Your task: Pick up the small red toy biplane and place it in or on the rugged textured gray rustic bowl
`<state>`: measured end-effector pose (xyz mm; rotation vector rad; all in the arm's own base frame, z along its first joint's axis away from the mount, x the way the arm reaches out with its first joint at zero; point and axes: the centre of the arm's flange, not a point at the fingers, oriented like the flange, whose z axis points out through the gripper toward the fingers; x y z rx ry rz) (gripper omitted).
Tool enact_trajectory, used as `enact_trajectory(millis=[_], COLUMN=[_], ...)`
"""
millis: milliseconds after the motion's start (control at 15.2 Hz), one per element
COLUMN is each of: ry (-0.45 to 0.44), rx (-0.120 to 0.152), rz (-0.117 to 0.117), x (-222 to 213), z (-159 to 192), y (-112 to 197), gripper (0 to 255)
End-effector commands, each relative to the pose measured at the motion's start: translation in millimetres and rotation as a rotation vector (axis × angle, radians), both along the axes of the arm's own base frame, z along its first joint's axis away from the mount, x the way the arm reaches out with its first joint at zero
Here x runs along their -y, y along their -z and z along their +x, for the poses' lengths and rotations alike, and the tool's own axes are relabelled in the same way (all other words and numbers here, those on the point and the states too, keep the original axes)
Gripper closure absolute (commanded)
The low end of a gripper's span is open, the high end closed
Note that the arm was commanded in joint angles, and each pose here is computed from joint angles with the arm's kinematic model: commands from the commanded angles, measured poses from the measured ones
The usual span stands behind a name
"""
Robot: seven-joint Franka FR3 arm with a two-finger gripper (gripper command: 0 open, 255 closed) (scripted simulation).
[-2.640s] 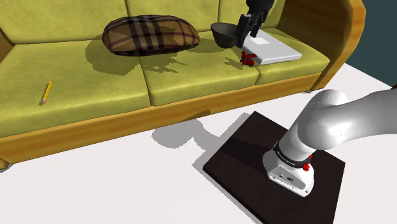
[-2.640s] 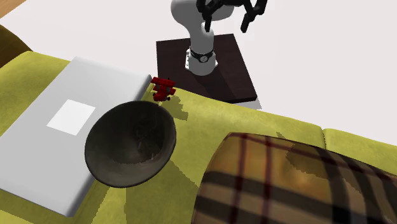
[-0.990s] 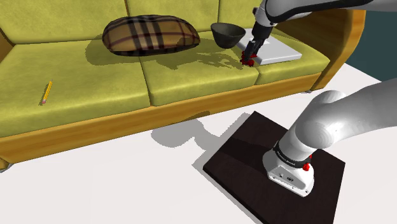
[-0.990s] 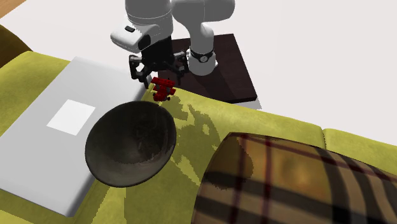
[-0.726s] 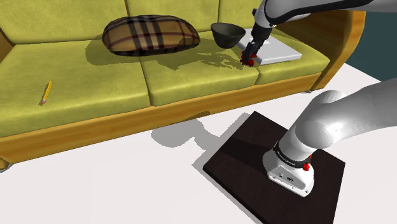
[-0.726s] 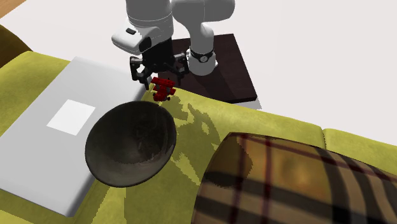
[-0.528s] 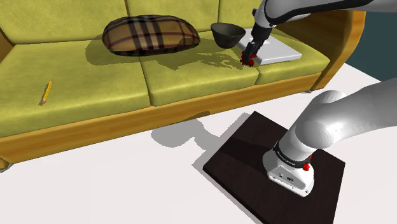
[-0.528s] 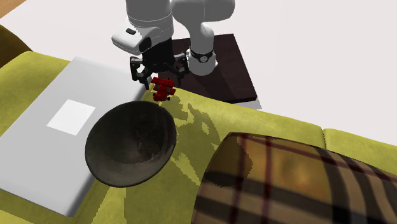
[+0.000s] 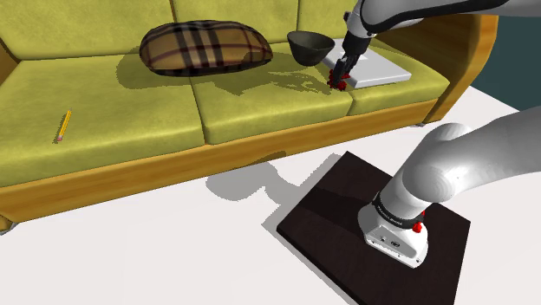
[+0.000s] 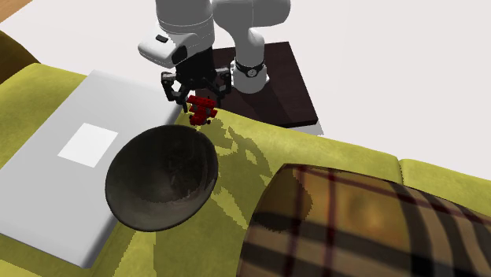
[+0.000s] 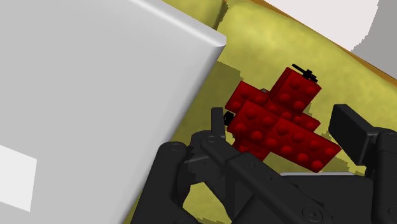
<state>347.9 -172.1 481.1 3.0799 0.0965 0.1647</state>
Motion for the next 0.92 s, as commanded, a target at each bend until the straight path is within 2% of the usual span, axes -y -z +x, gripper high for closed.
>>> enact_trajectory(millis=[0, 858], ry=[0.000, 0.000], rx=[-0.001, -0.001], rz=[0.000, 0.000], x=[0.0, -0.1], z=[0.0, -0.1], y=[0.3, -63.0], gripper=[255, 255])
